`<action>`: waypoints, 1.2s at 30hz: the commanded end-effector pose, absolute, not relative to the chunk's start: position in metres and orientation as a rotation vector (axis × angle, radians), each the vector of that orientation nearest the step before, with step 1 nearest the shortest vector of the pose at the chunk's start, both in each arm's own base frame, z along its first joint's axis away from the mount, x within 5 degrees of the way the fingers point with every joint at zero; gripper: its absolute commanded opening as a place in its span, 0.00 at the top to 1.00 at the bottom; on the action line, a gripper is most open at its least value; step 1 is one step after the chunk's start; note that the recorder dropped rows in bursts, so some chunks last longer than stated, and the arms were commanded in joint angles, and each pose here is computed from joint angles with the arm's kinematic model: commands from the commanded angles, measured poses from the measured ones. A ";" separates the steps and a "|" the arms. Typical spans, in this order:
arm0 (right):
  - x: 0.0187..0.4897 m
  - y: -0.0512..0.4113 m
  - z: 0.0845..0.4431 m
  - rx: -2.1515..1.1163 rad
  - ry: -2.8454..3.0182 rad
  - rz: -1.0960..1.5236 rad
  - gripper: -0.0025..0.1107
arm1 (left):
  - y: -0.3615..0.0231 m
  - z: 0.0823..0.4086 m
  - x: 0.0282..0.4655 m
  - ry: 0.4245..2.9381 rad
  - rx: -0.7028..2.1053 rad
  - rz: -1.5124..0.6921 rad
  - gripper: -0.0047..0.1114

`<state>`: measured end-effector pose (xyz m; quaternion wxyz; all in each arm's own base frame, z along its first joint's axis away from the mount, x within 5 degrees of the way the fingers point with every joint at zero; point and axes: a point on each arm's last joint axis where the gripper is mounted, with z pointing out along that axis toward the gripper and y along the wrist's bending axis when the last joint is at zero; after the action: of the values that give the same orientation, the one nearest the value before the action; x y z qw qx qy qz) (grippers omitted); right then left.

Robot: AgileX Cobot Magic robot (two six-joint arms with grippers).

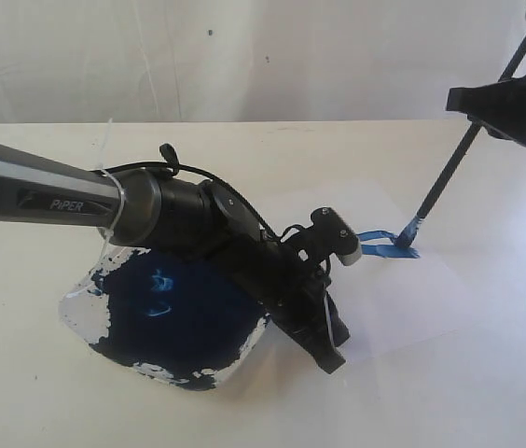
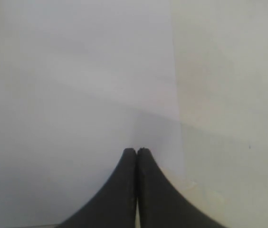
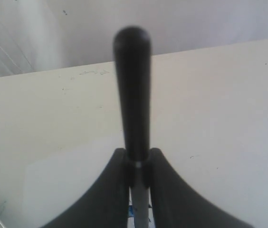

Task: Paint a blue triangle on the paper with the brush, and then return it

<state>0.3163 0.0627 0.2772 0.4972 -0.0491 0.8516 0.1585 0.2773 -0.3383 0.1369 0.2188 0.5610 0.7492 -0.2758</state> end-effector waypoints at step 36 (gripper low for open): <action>0.305 0.055 0.289 -0.061 2.019 0.325 0.98 | -0.339 0.137 0.274 2.078 1.573 -0.803 0.96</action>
<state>0.3017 0.0531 0.2870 0.5207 -0.0184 0.8433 0.1317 0.2762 -0.3383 0.1369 0.2142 0.5628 0.7480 -0.2791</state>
